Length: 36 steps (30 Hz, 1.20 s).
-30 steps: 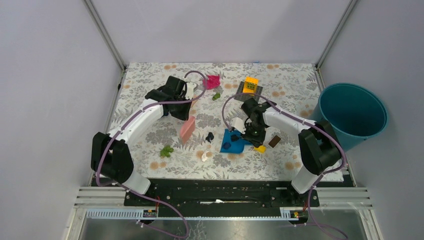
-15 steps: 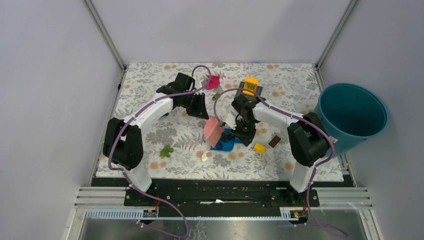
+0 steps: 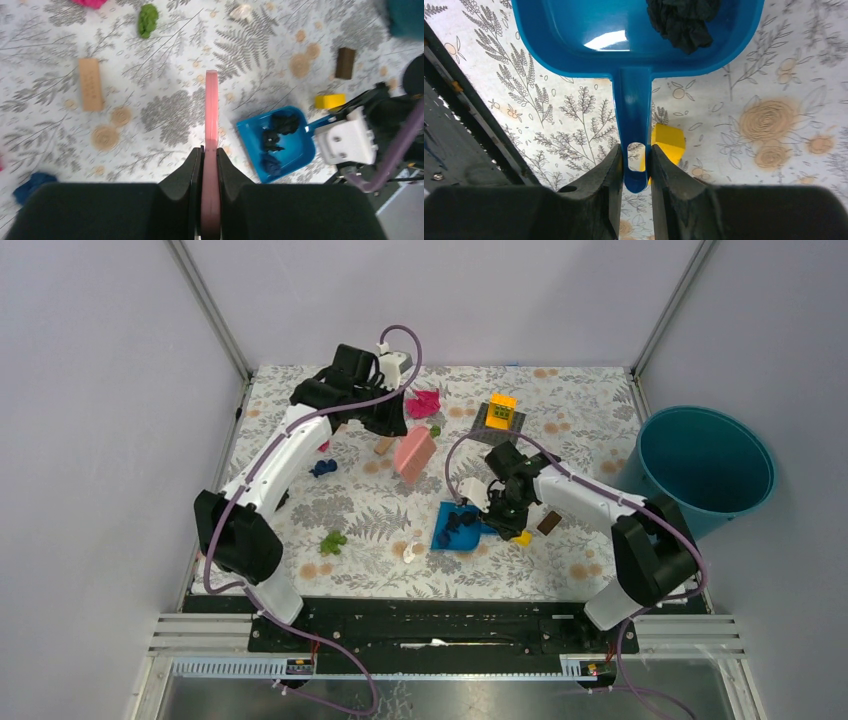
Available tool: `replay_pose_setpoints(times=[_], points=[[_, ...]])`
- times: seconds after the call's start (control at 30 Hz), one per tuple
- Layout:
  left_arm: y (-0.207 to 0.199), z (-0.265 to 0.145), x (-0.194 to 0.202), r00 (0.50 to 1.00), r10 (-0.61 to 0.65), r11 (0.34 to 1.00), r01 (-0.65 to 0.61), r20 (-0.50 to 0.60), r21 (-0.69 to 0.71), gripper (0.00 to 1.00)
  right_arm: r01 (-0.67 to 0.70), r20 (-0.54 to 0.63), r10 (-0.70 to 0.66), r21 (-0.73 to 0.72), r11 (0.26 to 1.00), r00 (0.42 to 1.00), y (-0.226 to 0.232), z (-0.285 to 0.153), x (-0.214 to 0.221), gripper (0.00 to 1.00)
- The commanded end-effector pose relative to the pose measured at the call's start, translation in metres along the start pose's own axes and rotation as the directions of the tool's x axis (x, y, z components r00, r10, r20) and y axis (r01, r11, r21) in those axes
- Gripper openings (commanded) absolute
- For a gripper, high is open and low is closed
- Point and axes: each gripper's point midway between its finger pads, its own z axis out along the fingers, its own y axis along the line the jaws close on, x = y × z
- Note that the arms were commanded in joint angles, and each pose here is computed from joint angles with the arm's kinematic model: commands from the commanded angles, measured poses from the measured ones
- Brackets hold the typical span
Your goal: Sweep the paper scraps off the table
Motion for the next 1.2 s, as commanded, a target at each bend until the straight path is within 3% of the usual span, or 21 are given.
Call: replay_pose_setpoints(times=[0.0, 0.2, 0.37, 0.63, 0.93, 1.17], points=[[0.016, -0.041, 0.010, 0.993, 0.115, 0.985, -0.117, -0.023, -0.128, 0.00, 0.098, 0.101, -0.108, 0.091, 0.991, 0.989, -0.011, -0.016, -0.017, 0.00], [0.040, -0.064, 0.082, 0.991, 0.036, 0.956, -0.071, -0.126, -0.286, 0.00, 0.217, -0.049, -0.215, 0.054, 0.975, 0.975, 0.003, -0.023, 0.021, 0.00], [0.032, -0.064, 0.127, 0.986, -0.078, 0.963, 0.036, -0.148, -0.268, 0.00, 0.212, -0.161, -0.206, 0.022, 0.977, 0.965, 0.013, -0.033, 0.038, 0.00], [0.005, -0.040, 0.192, 0.940, -0.236, 0.970, 0.210, -0.246, -0.125, 0.00, 0.107, -0.182, -0.106, -0.003, 0.994, 0.978, 0.045, -0.017, 0.016, 0.00], [-0.009, -0.018, 0.193, 0.910, -0.317, 0.947, 0.318, -0.267, -0.040, 0.00, 0.010, -0.117, -0.010, 0.000, 1.000, 0.993, 0.056, 0.005, -0.028, 0.00], [-0.010, -0.005, 0.143, 0.921, -0.336, 0.940, 0.341, -0.196, -0.006, 0.00, -0.083, -0.022, 0.082, -0.052, 0.995, 0.996, 0.061, 0.011, -0.065, 0.00]])
